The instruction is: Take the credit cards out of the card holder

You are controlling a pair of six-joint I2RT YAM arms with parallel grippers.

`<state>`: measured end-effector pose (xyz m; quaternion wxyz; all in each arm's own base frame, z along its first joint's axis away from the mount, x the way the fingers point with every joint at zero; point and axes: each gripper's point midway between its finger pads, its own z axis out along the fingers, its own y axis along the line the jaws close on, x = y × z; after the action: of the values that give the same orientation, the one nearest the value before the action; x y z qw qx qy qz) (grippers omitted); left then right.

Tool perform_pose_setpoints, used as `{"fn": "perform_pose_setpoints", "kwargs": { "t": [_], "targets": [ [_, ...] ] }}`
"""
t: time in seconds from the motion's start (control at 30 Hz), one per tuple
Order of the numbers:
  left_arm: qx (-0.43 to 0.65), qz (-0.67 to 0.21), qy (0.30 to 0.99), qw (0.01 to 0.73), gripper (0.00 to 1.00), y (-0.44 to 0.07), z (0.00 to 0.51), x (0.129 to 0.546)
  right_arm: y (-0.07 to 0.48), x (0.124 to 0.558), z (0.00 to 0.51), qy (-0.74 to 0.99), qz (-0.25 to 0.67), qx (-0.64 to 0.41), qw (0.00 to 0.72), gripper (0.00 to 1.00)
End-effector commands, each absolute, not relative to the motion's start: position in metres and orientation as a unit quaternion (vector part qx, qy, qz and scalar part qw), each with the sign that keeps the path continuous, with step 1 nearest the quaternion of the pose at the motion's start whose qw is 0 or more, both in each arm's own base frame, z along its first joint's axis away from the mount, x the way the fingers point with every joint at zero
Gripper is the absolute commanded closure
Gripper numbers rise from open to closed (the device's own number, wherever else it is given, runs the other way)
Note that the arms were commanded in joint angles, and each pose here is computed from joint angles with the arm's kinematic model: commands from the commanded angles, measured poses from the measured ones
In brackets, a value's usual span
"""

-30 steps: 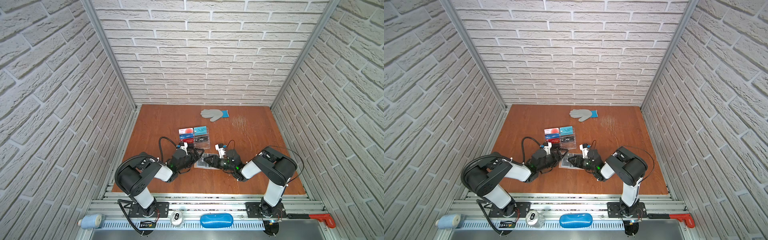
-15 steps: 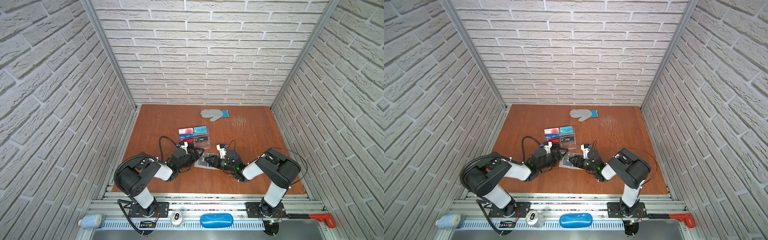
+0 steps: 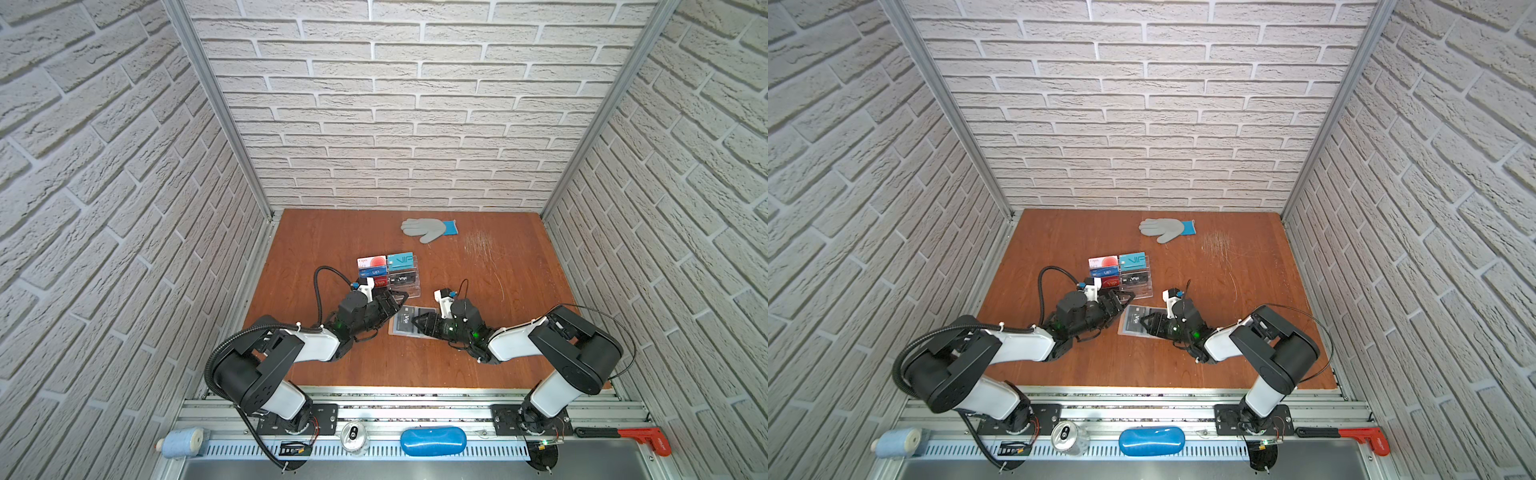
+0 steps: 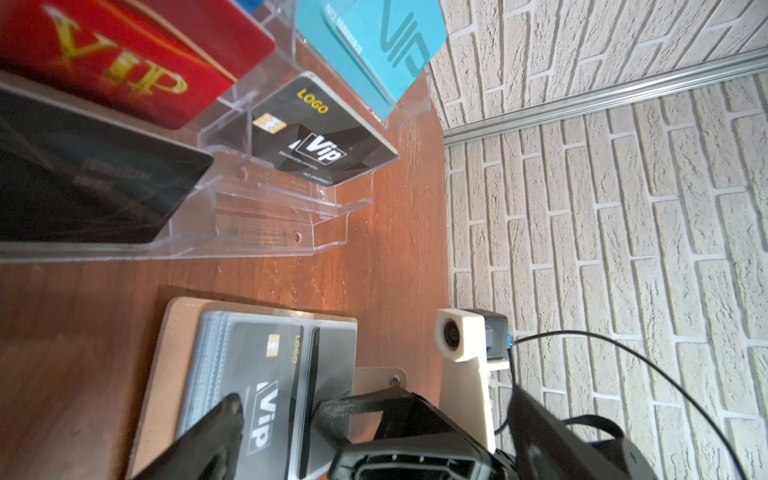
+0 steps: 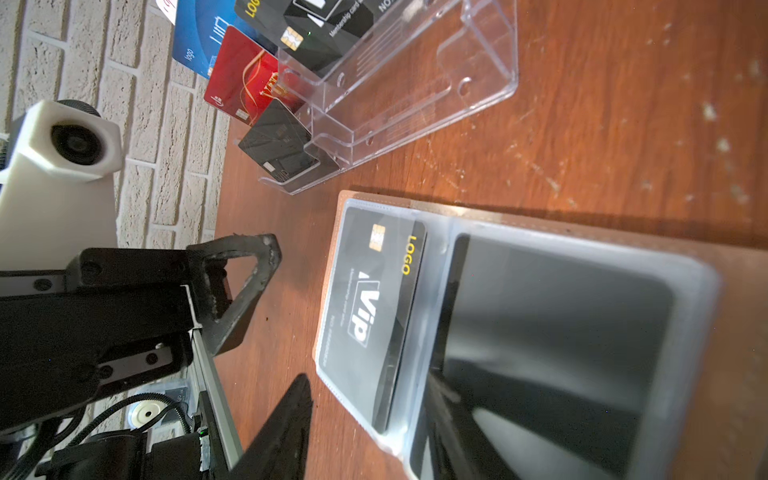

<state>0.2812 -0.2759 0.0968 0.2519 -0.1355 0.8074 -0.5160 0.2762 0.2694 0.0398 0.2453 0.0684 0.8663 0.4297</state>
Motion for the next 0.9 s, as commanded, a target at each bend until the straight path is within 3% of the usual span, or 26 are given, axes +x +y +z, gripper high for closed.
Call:
{"fn": "perform_pose_setpoints", "kwargs": {
  "t": [0.0, 0.87],
  "targets": [
    [-0.120, -0.537, 0.794, 0.259, 0.02, -0.288, 0.105, 0.285, 0.275, 0.282, 0.045, 0.864, 0.429, 0.065, 0.255, 0.53],
    [-0.145, -0.534, 0.797, 0.242, 0.02, -0.284, 0.071, 0.283, 0.288, 0.291, 0.041, 0.850, 0.456, 0.075, 0.254, 0.53]
  ]
}}
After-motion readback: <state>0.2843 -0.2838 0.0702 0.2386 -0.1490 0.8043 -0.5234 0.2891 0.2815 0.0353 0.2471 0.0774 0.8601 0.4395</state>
